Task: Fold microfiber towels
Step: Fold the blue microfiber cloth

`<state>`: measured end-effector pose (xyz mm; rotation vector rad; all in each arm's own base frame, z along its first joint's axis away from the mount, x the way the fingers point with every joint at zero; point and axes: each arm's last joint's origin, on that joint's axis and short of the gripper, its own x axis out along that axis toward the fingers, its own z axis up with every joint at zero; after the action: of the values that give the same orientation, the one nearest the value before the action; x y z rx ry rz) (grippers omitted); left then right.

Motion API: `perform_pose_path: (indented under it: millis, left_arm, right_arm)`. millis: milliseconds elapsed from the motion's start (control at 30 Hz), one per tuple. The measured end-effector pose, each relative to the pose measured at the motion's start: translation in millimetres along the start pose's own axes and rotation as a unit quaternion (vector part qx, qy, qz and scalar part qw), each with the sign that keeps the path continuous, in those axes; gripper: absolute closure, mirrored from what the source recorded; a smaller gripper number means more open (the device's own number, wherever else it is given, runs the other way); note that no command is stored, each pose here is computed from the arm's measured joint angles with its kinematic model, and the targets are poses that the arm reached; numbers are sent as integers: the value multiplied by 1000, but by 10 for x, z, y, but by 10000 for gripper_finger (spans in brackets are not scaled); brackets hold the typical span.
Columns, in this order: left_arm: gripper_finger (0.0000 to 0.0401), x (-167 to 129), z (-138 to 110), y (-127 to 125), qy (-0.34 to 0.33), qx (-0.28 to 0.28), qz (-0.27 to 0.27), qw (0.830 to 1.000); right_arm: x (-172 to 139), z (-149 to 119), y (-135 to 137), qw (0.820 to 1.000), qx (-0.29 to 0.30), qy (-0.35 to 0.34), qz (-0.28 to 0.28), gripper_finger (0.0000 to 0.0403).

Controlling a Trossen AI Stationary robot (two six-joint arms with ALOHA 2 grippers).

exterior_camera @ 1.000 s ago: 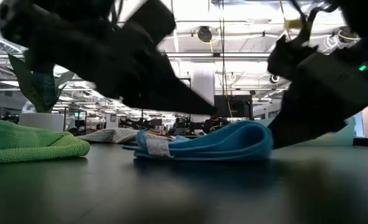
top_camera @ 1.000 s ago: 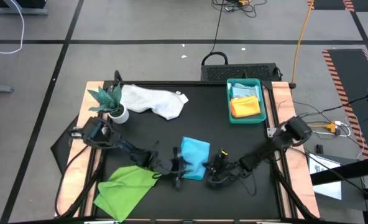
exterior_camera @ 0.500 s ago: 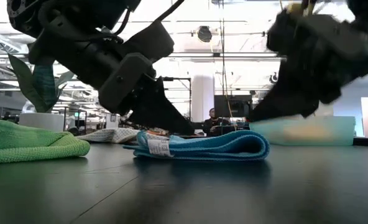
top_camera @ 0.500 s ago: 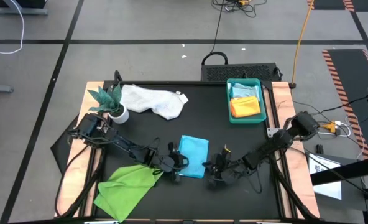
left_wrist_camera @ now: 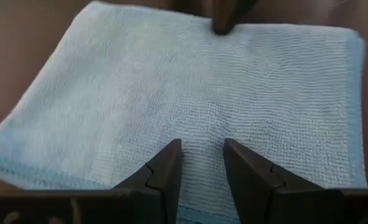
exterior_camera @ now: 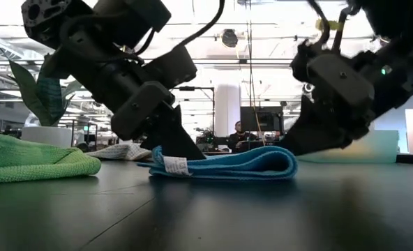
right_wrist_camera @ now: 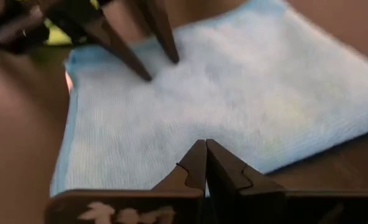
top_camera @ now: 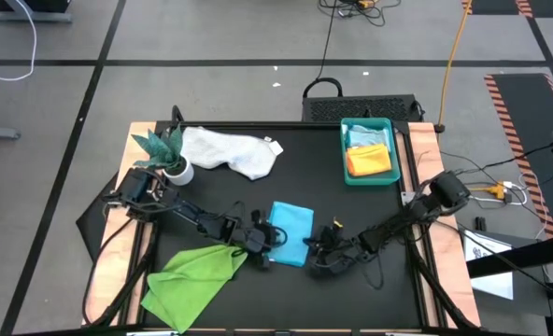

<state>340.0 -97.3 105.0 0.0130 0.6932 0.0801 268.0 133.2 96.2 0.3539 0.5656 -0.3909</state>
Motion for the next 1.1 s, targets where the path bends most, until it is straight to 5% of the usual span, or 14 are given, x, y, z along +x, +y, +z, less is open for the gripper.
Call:
perform_pose_path:
  millis: [433, 667, 1100]
  left_arm:
    - [279, -80, 16, 117, 39, 1, 9, 999]
    - [279, -351, 217, -129, -25, 11, -33, 999]
    - [279, -171, 153, -147, -48, 12, -37, 998]
  right_arm:
    - [-16, -84, 134, 995, -3, 43, 91, 403]
    - [-25, -43, 180, 993, -17, 19, 112, 403]
    - [-94, 71, 187, 993, -32, 5, 117, 403]
